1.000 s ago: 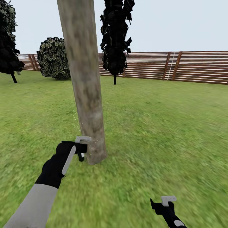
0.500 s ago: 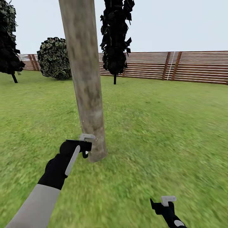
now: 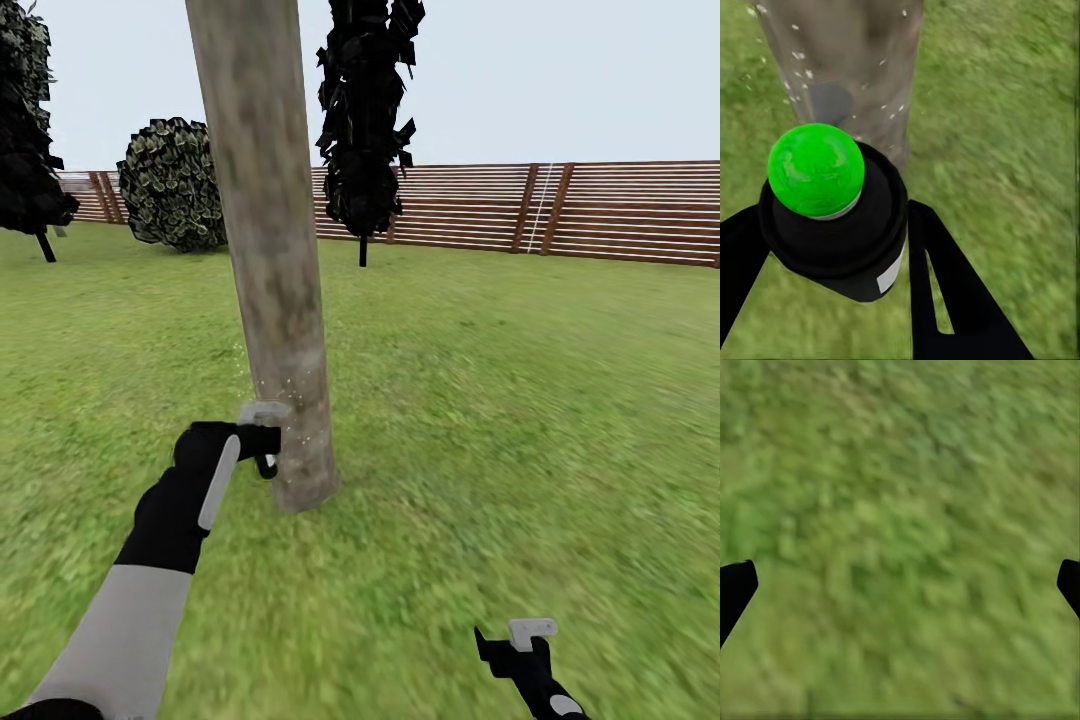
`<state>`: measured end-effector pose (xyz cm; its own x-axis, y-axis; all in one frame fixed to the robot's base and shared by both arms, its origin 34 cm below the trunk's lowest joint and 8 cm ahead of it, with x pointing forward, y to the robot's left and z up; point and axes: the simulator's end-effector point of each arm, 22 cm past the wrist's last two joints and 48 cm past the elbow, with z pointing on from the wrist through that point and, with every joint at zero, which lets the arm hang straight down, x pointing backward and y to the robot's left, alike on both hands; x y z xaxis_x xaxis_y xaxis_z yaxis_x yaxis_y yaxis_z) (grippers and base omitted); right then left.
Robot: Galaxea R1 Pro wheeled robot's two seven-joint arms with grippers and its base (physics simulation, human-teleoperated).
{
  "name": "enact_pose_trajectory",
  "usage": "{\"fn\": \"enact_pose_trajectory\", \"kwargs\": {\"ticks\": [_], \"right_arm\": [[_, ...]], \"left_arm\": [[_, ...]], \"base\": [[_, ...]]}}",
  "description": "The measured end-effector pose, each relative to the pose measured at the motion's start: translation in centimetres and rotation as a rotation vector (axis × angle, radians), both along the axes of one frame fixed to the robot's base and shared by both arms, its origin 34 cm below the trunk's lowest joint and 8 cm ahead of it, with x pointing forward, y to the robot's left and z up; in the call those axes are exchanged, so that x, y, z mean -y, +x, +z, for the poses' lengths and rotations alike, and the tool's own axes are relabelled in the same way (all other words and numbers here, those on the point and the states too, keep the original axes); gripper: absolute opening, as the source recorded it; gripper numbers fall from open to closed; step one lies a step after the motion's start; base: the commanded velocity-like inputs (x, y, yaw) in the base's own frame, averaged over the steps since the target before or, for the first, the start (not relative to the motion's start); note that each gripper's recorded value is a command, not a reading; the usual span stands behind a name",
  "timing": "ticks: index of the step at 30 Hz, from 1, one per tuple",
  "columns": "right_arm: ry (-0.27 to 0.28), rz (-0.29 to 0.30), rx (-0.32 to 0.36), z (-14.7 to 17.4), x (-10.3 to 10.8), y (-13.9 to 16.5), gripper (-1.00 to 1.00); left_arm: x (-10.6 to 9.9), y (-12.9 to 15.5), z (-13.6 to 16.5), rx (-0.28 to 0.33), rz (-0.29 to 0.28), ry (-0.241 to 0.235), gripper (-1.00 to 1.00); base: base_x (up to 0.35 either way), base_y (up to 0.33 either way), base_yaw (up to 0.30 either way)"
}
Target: In the garden, pick up the pesticide atomizer on the floor and spray pesticide onto both trees until each tree trunk is fully covered.
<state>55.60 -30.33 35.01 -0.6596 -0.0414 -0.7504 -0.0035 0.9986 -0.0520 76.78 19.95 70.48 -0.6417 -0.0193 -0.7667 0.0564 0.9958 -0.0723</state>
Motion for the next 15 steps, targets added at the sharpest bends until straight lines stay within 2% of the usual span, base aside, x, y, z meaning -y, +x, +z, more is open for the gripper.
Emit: {"fn": "enact_pose_trajectory", "kwargs": {"ticks": [4,8,14,15], "right_arm": [[0.000,0.000,0.000,0.0,0.0,0.0,1.00],[0.000,0.000,0.000,0.0,0.0,0.0,1.00],[0.000,0.000,0.000,0.0,0.0,0.0,1.00],[0.000,0.000,0.000,0.0,0.0,0.0,1.00]], "left_arm": [[1.2,0.9,2.1,0.031,-0.017,-0.007,-1.00],[0.7,1.2,2.5,0.035,-0.010,0.001,-1.00],[-4.1,1.7,3.0,0.044,0.069,0.017,-1.00],[-4.2,1.7,3.2,0.046,0.071,0.011,-1.00]], "base": [[0.000,0.000,0.000],[0.000,0.000,0.000],[0.000,0.000,0.000],[0.000,0.000,0.000]]}}
